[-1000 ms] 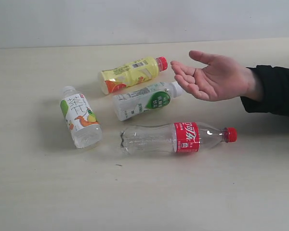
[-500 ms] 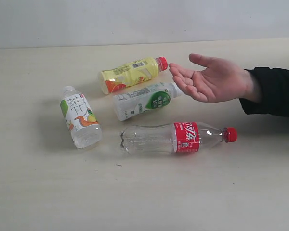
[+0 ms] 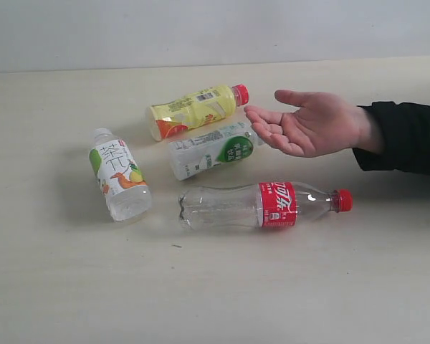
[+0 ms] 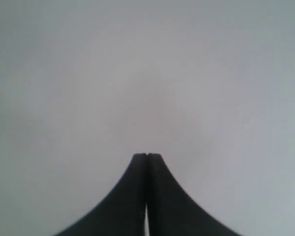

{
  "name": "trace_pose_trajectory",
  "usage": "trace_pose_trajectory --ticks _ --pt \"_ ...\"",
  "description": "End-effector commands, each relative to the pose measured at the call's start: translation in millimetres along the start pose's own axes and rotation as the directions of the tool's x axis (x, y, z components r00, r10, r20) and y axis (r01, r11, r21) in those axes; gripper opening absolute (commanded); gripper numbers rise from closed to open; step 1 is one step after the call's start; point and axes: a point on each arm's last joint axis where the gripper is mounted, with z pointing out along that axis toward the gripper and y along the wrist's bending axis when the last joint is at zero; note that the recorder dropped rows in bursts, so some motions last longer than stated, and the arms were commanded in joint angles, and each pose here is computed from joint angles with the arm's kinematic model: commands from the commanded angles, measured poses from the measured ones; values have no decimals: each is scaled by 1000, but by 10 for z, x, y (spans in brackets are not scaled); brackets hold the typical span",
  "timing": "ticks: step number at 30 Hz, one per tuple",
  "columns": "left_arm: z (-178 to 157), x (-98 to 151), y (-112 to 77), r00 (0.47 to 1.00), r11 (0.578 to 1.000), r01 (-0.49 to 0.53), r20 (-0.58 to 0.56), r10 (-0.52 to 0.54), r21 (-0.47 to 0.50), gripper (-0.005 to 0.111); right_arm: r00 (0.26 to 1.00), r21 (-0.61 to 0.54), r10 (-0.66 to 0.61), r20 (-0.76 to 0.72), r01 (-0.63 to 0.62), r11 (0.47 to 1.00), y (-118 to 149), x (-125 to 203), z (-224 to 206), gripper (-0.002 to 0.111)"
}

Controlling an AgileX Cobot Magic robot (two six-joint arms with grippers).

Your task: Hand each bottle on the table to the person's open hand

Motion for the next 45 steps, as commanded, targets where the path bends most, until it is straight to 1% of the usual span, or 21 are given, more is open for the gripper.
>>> trace_pose_trajectory --ticks 1,2,4,5,7,10,11,14,17,20,23,26,28,30,31,33,35,37,39,42,45 --pt "468 29 -379 970 979 -189 -142 198 73 0 1000 -6 -9 7 9 1000 2 8 2 0" --pt "628 158 -424 927 959 -270 -247 284 87 0 1000 -6 -9 7 9 1000 2 8 2 0" --pt "861 329 -487 849 928 -352 -377 370 119 0 1000 -6 -9 7 9 1000 2 8 2 0" --pt "1017 501 -492 783 920 -369 -488 385 134 0 1000 -6 -9 7 9 1000 2 8 2 0" --pt "1227 771 -460 674 922 -360 -643 365 145 0 1000 -6 -9 7 9 1000 2 8 2 0" --pt "1479 1221 -337 469 928 -339 -827 311 157 0 1000 -6 -9 7 9 1000 2 8 2 0" --pt "1534 1357 -290 411 930 -332 -863 293 157 0 1000 -6 -9 7 9 1000 2 8 2 0" --pt "1621 1683 -148 283 937 -320 -929 238 143 0 1000 -5 -11 7 11 1000 2 7 2 0" --pt "1655 1921 -36 189 953 -295 -973 135 75 0 1000 -5 -9 7 9 1000 2 7 2 0" --pt "1700 2094 44 93 953 -300 -993 79 48 0 1000 -5 -9 7 9 1000 2 7 2 0" --pt "1758 2168 36 37 956 -289 -998 57 44 0 1000 -5 -9 7 9 1000 2 7 2 0" --pt "1808 2169 0 23 958 -286 -1000 2 -5 0 1000 -5 -9 7 9 1000 2 7 2 0" --pt "1825 2142 -21 5 945 -326 -1000 -25 -25 0 1000 -5 -9 7 9 1000 2 7 2 0" --pt "1842 2100 -35 -28 905 -426 -1000 -9 4 0 1000 -5 -9 7 9 1000 2 7 2 0" --pt "1836 2080 -30 -57 871 -490 -998 17 43 0 1000 -5 -9 7 9 1000 2 7 2 0" --pt "1838 2026 -29 -59 794 -606 -998 -2 34 0 1000 -6 -7 7 7 1000 2 8 2 0" --pt "1834 2011 -61 -42 752 -659 -999 -17 15 0 1000 -6 -7 7 7 1000 2 8 2 0" --pt "1820 2038 -127 -39 751 -660 -999 -13 16 0 1000 -6 -7 7 7 1000 2 8 2 0" --pt "1808 2099 -233 -58 763 -645 -998 12 46 0 1000 -6 -7 7 7 1000 2 8 2 0" --pt "1776 2260 -380 -126 762 -640 -992 19 96 0 1000 -6 -7 7 7 1000 2 8 2 0" --pt "1760 2449 -481 -189 738 -667 -981 -38 100 0 1000 -6 -7 7 7 1000 2 8 2 0"
